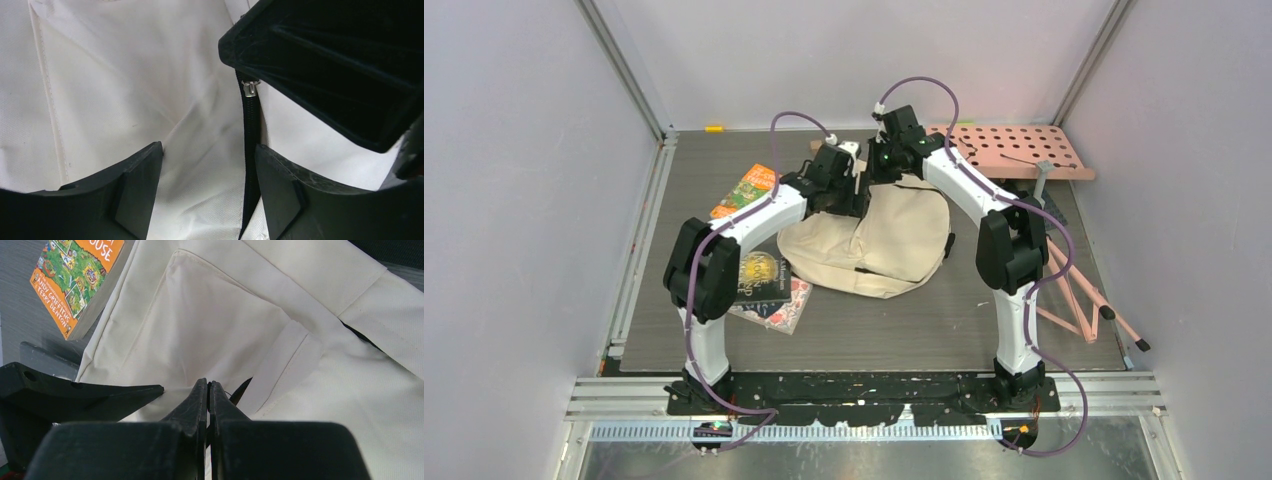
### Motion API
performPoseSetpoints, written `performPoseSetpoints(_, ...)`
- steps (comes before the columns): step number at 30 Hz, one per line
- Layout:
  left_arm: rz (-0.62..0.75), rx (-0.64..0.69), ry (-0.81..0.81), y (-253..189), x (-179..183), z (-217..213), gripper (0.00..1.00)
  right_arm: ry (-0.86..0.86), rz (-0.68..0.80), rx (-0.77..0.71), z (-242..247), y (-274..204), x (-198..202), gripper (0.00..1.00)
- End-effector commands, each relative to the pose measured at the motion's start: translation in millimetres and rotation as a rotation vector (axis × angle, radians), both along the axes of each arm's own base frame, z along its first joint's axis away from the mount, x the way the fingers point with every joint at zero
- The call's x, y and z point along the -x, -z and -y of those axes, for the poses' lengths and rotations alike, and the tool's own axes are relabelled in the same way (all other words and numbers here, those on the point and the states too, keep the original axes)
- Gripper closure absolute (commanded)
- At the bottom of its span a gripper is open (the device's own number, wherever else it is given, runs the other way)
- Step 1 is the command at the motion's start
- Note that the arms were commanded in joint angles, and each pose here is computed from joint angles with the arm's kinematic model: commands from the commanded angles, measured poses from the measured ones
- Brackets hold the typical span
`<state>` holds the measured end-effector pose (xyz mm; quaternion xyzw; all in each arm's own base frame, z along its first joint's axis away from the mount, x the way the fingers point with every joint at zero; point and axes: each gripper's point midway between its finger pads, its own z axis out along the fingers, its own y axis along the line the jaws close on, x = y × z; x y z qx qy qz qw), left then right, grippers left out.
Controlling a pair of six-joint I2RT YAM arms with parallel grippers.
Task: Pack the student bag
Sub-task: Zip the student bag at the center of the board.
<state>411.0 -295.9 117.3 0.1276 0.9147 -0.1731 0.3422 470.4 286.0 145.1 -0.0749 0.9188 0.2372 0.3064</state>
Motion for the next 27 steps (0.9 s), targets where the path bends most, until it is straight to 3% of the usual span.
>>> performPoseSetpoints(1, 0.071, 0.108, 0.046, -33, -11, 24, 0.3, 0.013, 0.081, -0.05, -4, -35, -12, 0.99)
performPoseSetpoints(21, 0.03, 0.162, 0.041, -21, -12, 36, 0.34, 0.013, 0.071, -0.03, -2, -33, -13, 1.0)
performPoseSetpoints(23, 0.013, 0.145, 0.044, -13, -11, 35, 0.41, 0.016, 0.076, -0.024, -1, -33, -13, 0.99)
performPoseSetpoints(27, -0.032, 0.142, 0.079, -2, -5, 41, 0.68, 0.055, 0.097, 0.007, 8, -36, -17, 0.99)
